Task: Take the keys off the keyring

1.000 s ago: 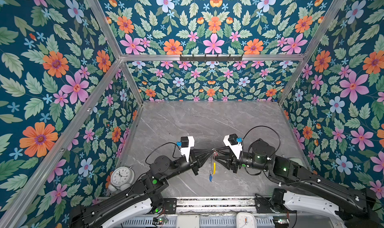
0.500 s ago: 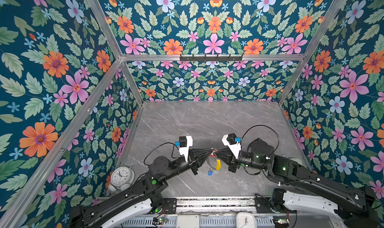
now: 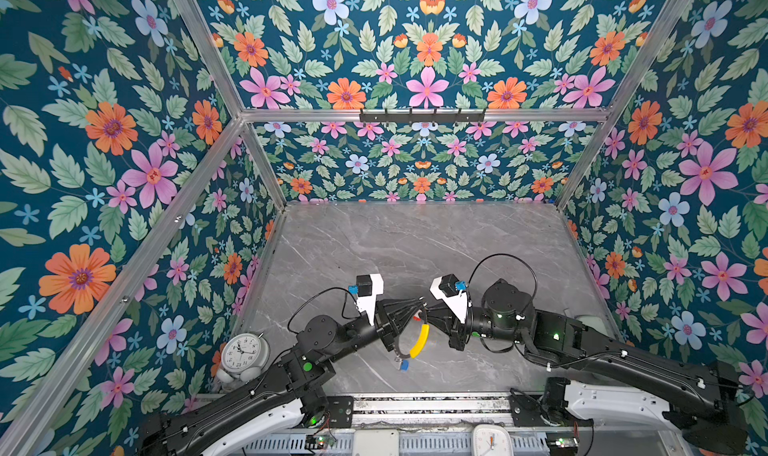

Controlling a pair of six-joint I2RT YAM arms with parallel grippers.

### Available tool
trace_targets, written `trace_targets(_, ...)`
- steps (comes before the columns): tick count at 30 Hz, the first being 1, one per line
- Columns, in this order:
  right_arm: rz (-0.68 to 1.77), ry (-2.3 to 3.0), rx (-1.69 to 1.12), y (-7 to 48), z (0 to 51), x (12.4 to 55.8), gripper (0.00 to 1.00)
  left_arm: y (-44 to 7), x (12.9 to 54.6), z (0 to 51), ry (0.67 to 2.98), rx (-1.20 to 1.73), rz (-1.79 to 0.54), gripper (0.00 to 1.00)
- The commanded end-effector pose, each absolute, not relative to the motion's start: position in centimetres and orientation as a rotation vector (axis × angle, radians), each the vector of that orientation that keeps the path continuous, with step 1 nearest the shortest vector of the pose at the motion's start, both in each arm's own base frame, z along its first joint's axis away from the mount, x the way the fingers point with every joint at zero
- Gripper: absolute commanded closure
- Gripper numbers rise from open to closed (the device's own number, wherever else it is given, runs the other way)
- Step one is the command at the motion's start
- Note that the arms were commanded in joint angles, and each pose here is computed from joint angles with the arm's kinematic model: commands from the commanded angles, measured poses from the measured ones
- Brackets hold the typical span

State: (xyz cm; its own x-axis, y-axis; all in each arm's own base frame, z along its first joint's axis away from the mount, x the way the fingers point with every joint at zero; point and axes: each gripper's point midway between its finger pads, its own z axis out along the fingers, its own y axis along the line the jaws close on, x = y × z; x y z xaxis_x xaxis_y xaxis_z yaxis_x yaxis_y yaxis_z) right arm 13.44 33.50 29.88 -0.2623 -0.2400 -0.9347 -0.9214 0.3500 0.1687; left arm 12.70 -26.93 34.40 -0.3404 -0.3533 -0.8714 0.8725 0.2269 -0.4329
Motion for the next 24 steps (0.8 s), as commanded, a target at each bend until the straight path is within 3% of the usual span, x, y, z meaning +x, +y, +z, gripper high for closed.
trace_targets(1,0.978,1.72,-1.12,33.9,29.1,12.3,1.0,-26.5,12.4,36.5,1.291,0.511,-1.421,1.0)
trace_targets(12,0.984,1.724,-1.115,33.4,29.0,12.0,1.0,-26.4,12.1,36.1,1.302,0.538,-1.411,1.0)
trace_targets(18,0.971,1.707,-1.072,31.3,30.0,11.6,0.7,-26.6,11.4,35.9,1.308,0.59,-1.414,1.0)
trace_targets(24,1.012,1.669,-0.983,28.4,32.3,12.1,0.62,-27.1,11.1,35.7,1.311,0.636,-1.418,1.0)
